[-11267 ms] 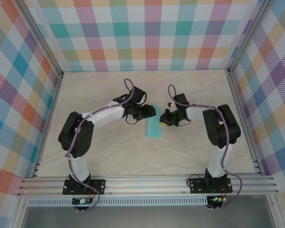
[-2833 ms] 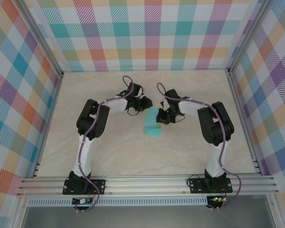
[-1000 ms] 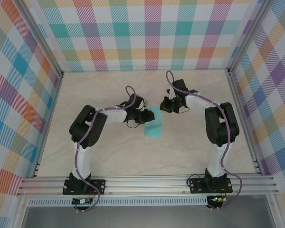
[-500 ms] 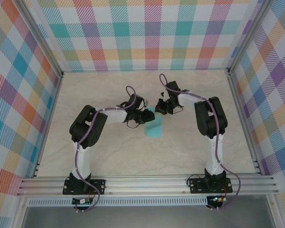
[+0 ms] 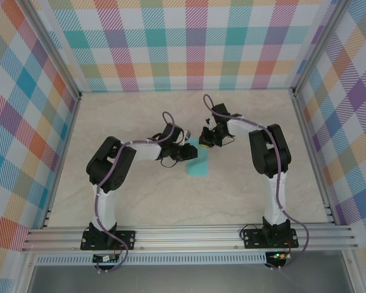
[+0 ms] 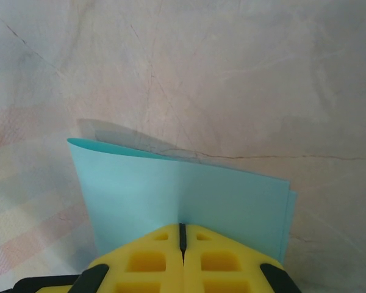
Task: Fold a paper plane with a square sheet of paper (fold left side to right side)
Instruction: First fold the square sheet of paper in half at the center of the table.
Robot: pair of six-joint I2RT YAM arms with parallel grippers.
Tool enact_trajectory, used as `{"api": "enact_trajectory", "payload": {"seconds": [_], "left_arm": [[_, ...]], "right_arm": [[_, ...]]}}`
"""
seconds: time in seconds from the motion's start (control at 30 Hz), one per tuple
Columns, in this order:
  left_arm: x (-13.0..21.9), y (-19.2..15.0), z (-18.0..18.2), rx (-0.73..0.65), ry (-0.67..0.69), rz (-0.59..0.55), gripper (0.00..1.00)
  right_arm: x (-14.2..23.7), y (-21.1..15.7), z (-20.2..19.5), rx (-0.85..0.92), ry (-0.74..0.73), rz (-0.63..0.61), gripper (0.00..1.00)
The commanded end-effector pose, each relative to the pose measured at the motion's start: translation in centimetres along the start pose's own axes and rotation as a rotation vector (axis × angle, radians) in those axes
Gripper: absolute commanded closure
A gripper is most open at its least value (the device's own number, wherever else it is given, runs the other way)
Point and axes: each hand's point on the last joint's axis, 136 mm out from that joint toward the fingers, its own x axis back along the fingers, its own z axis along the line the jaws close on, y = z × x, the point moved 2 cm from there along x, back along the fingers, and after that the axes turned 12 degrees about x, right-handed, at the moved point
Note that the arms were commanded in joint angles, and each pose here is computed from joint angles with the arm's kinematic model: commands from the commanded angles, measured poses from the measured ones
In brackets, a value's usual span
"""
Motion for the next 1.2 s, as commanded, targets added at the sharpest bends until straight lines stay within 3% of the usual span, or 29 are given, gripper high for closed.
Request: {"api": "enact_trajectory", "payload": {"seconds": [0.0,0.33,1.17], "left_arm": [[0.6,-2.9,0.3,-0.038,0.005,0.082,0.74],[1.5,-5.9,0.0,-0.171,-0.017,0.142,0.74],[3.3,-12.2,0.6,-0.236,-0.013,0.259,0.74]], "right_arm": [[-1.5,-2.8,-2.3,-0.044,-0.096,0.109,1.00],[-1.6,-2.8,-2.5,-0.048,-0.107,0.110,1.00],[-1.6,-2.8,-2.4,-0.043,-0.116,0.115,1.00]]}}
